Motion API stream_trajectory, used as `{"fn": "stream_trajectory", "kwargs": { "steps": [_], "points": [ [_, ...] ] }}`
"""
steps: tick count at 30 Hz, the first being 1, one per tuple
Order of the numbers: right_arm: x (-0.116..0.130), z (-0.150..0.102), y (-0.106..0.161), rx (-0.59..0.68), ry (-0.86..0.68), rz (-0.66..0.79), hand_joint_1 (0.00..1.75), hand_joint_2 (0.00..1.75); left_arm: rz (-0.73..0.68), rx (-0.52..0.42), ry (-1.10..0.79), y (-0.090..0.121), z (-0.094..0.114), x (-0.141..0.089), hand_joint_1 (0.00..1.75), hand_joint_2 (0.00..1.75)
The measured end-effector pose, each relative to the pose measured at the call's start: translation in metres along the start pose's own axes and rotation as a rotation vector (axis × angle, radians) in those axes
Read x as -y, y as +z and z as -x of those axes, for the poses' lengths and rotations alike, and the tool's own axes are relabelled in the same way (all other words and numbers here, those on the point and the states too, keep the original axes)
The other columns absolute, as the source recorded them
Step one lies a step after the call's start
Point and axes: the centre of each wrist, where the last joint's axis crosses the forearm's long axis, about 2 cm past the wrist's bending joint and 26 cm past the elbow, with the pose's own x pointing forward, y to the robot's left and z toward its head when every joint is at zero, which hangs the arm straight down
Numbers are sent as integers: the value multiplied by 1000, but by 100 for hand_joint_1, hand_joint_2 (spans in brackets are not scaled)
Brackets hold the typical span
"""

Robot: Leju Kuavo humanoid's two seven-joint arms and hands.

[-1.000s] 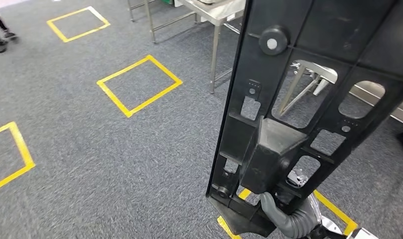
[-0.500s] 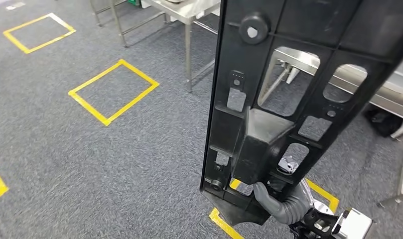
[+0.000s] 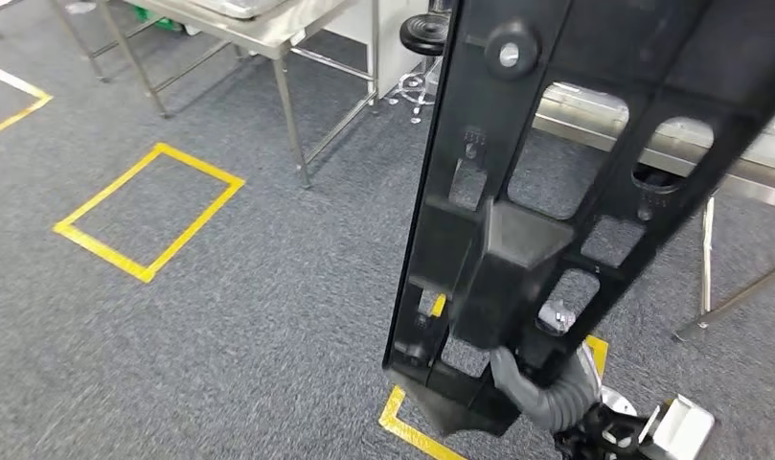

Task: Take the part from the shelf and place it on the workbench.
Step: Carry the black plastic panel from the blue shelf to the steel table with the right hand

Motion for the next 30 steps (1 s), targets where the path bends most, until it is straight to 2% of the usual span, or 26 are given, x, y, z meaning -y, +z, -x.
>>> {"fn": "stream_trajectory", "kwargs": {
  "steps": [2,6,8,13,17,23,30],
  "points": [
    [-1,1,2,6,-18,-5,175,175,-20,12,-29,-1,1,-4,0,175],
    [1,5,-4,28,-48,-20,175,175,-83,-24,-472,-1,2,-5,0,175],
    [2,9,-7,30,-53,-12,175,175,-132,-7,-601,-1,4,-4,0,175],
    [-2,12,1,12,-66,27,175,175,-94,32,-453,-1,0,-6,0,175],
    [-3,10,2,24,-60,38,175,175,-60,35,-421,-1,0,-7,0,175],
    [-6,8,-2,40,-65,36,175,175,-45,135,-376,-2,0,-8,0,175],
    [-9,10,-2,60,-73,32,175,175,-21,144,-364,-2,1,-10,0,175]
  ]
}}
